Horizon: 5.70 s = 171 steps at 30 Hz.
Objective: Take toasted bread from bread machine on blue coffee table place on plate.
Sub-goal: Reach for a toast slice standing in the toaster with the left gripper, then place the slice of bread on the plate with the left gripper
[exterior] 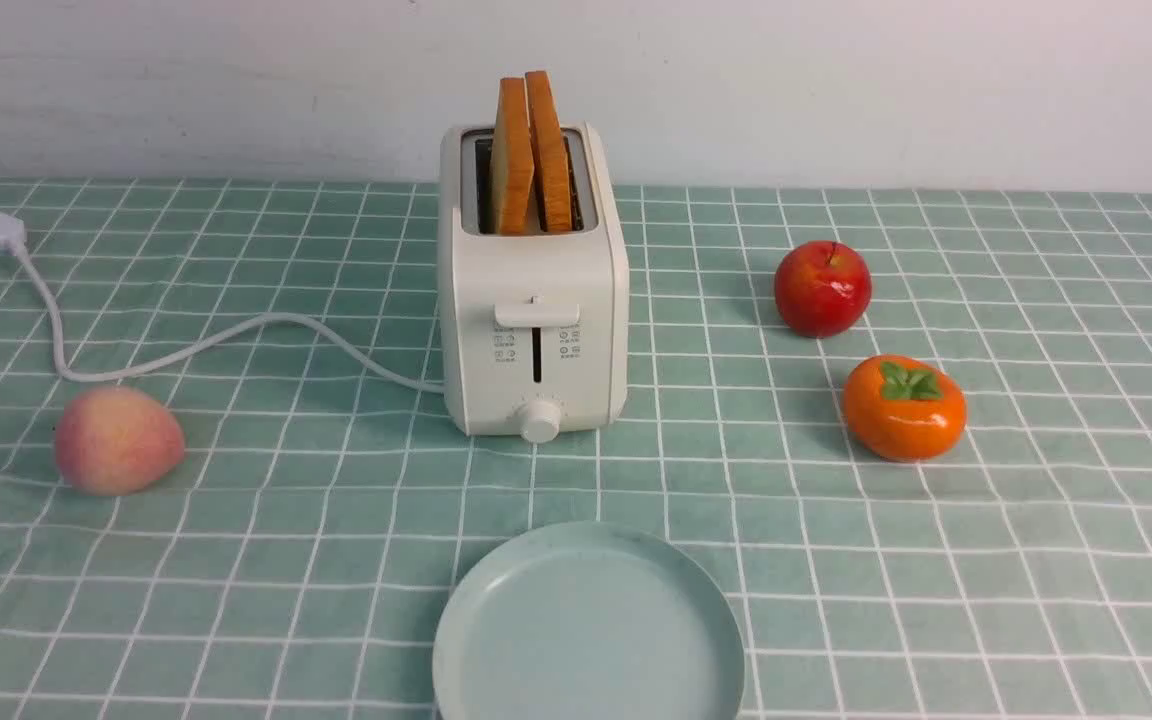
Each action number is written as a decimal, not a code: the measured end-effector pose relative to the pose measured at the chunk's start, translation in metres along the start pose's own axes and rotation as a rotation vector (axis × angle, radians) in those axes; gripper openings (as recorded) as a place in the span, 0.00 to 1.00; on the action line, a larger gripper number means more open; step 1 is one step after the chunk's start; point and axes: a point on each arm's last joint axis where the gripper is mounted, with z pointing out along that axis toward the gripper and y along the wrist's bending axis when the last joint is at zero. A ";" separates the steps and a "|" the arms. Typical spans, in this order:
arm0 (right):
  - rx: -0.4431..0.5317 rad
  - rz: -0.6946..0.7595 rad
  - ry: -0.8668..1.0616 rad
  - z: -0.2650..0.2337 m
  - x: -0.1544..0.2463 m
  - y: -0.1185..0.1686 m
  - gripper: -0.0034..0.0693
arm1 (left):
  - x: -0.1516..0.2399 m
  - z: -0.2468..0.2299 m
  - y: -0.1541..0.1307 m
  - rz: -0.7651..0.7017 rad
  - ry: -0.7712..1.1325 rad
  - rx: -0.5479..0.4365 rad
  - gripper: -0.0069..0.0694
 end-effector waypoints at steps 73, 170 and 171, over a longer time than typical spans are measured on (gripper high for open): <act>-0.333 0.334 0.404 -0.016 -0.160 0.044 0.02 | -0.199 0.156 -0.126 0.023 0.652 0.216 0.07; -0.352 0.239 0.623 0.012 -0.158 0.044 0.10 | -0.192 0.177 -0.194 -0.013 0.854 0.580 0.07; -0.354 0.241 0.623 0.011 -0.158 0.045 0.10 | -0.179 0.177 -0.193 -0.033 0.868 0.633 0.07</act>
